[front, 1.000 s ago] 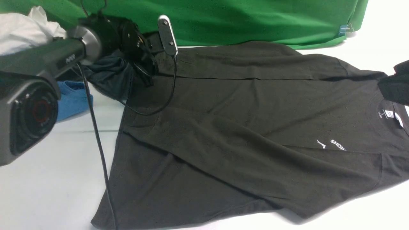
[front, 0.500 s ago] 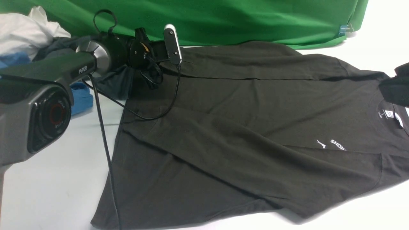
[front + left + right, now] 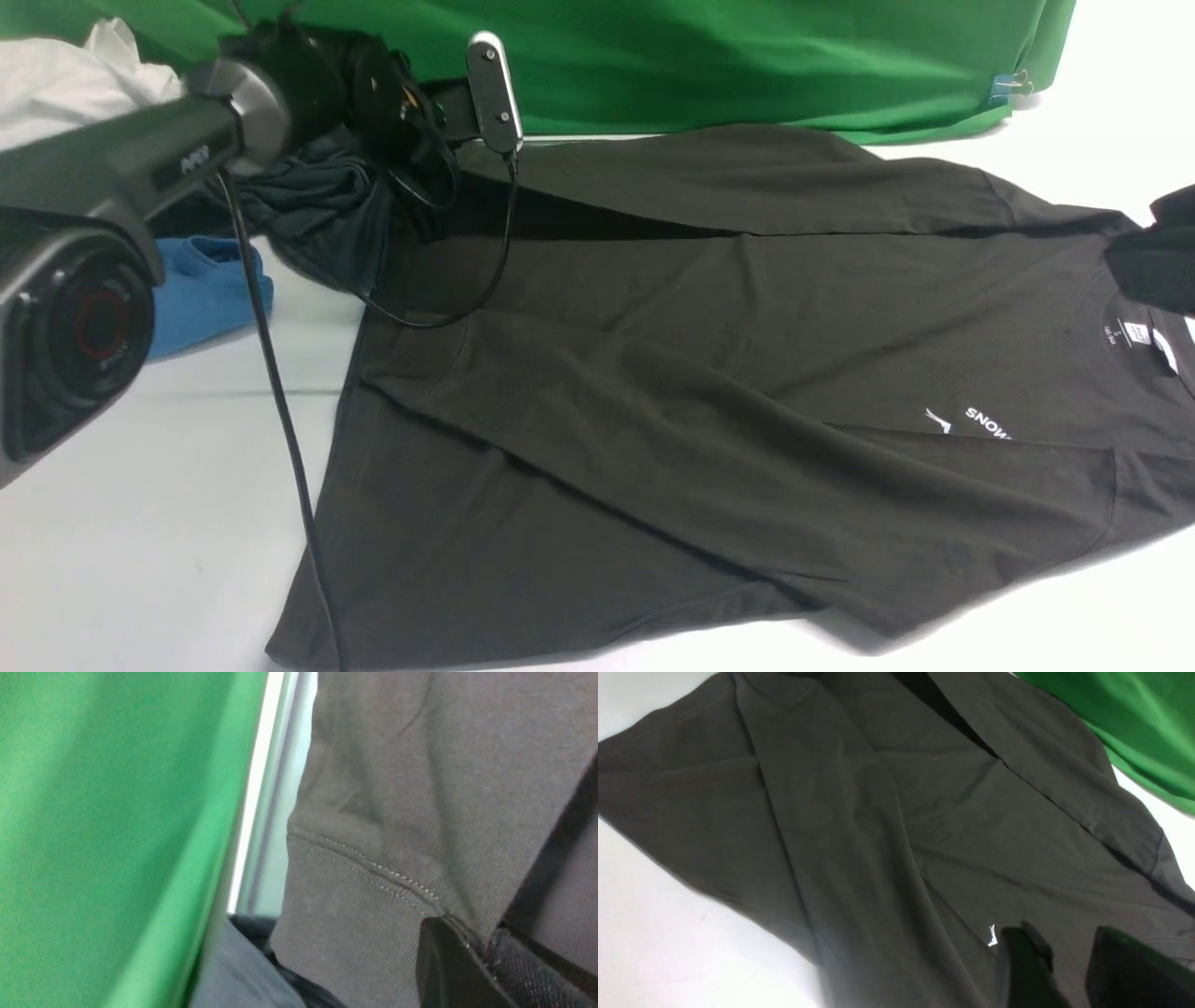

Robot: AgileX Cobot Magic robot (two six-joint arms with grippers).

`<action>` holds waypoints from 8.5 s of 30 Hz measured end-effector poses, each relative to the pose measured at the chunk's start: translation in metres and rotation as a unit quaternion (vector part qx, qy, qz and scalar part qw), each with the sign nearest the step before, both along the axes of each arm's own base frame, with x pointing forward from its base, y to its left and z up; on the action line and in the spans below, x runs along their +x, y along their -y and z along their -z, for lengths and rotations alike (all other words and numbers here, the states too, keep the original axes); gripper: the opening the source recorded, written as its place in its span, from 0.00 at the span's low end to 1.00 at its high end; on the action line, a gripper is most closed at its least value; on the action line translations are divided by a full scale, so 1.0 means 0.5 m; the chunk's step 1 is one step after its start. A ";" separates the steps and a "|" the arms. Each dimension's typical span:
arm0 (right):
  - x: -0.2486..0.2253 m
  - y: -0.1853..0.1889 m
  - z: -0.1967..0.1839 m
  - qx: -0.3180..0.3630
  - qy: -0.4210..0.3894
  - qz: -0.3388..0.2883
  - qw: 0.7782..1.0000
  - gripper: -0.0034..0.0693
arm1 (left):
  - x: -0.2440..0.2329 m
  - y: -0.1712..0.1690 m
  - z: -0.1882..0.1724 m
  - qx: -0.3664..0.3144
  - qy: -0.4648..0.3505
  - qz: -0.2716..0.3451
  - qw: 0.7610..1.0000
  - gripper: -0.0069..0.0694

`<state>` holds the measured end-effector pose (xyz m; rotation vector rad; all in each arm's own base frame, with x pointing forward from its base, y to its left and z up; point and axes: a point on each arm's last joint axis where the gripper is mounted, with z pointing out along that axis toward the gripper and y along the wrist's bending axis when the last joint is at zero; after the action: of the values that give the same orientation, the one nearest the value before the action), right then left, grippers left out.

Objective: Fold a long-sleeved shirt on a white desktop.
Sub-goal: 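Fold the left side of the dark shirt inward over its body with the left gripper, then grasp the near edge of the shirt at its hem and shoulder corners, then fold the black garment in half by bringing its near edge over to the far edge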

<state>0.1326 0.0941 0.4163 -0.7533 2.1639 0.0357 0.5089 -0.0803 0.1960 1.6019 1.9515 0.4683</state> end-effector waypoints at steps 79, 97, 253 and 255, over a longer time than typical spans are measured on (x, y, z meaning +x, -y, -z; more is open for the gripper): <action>0.008 -0.017 0.099 -0.057 -0.030 -0.047 0.997 0.37 | -0.633 0.013 0.083 0.074 -0.269 0.060 0.958 0.75; 0.041 0.013 0.122 -0.030 -0.070 0.058 0.995 0.38 | -0.612 0.017 0.000 0.030 -0.232 -0.036 0.972 0.13; 0.750 -0.019 0.531 0.125 -0.155 0.152 0.968 0.09 | -0.169 -0.005 -0.137 -0.290 -0.095 -0.233 0.923 0.12; 0.771 -0.015 0.522 0.142 -0.094 0.164 0.972 0.09 | -0.179 0.031 -0.129 -0.284 -0.119 -0.214 0.927 0.11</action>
<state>0.5181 0.1016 0.1552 -0.2321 2.3711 0.2478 0.4194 -0.0955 0.2603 0.8977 2.3454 -0.1481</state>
